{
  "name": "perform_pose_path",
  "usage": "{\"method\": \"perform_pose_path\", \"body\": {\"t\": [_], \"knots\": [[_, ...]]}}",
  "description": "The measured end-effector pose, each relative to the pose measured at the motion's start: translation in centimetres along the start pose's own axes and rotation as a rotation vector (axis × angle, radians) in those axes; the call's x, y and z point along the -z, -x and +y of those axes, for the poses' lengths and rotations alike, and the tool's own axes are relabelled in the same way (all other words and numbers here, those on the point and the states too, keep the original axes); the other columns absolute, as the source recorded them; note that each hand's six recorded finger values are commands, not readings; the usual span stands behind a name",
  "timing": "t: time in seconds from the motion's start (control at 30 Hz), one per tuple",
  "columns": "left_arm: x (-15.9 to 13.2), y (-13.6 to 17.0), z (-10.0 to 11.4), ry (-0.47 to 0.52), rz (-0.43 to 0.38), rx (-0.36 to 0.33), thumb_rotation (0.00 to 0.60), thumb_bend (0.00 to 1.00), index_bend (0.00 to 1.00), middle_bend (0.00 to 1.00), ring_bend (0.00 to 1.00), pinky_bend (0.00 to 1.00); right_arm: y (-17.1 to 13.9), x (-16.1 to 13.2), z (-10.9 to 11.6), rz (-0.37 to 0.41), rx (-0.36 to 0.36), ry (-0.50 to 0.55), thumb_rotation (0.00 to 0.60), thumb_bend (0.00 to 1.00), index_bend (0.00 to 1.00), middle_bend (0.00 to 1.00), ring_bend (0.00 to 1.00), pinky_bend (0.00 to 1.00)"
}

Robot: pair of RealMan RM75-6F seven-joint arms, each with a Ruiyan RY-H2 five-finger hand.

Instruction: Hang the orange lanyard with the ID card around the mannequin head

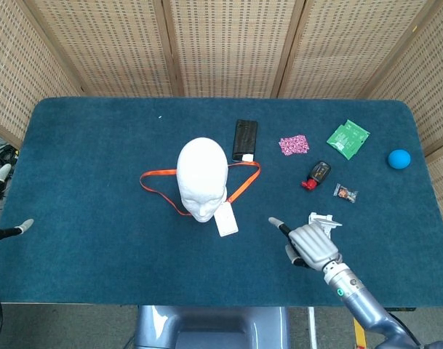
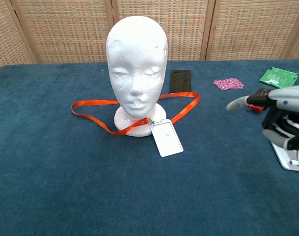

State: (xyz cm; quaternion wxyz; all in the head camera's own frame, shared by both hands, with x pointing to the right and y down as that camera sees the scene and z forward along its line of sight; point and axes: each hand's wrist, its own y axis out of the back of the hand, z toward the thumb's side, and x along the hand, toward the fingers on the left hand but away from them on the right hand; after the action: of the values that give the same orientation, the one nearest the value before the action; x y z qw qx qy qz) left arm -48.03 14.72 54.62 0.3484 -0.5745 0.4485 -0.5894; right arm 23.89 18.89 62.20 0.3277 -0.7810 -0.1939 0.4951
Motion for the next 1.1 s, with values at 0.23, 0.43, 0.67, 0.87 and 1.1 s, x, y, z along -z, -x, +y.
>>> {"method": "perform_pose_path", "body": {"t": [0.23, 0.43, 0.67, 0.87, 1.1], "knots": [[0.0, -0.2, -0.4, 0.005, -0.006, 0.014, 0.6, 0.0, 0.0, 0.0, 0.0, 0.0, 2.8, -3.1, -1.3, 0.033, -0.061, 0.036, 0.6, 0.8, 0.13, 0.81, 0.78, 0.98], [-0.1, -0.4, -0.5, 0.001, -0.006, 0.014, 0.6, 0.0, 0.0, 0.0, 0.0, 0.0, 5.8, -6.1, -3.1, 0.049, -0.138, 0.046, 0.6, 0.8, 0.13, 0.82, 0.77, 0.98], [0.0, -0.5, -0.5, 0.007, -0.005, 0.018, 0.6, 0.0, 0.0, 0.0, 0.0, 0.0, 8.2, -8.5, -4.2, 0.053, -0.184, 0.031, 0.6, 0.8, 0.14, 0.82, 0.78, 0.98], [0.0, -0.6, -0.6, 0.01, -0.006, 0.022, 0.6, 0.0, 0.0, 0.0, 0.0, 0.0, 9.4, -8.6, -4.7, 0.02, -0.199, 0.008, 0.6, 0.8, 0.16, 0.82, 0.78, 0.98], [-0.1, -0.6, -0.6, 0.012, -0.011, 0.027, 0.6, 0.0, 0.0, 0.0, 0.0, 0.0, 9.8, -8.1, -5.2, -0.014, -0.219, -0.018, 0.6, 0.8, 0.18, 0.82, 0.78, 0.98]]}}
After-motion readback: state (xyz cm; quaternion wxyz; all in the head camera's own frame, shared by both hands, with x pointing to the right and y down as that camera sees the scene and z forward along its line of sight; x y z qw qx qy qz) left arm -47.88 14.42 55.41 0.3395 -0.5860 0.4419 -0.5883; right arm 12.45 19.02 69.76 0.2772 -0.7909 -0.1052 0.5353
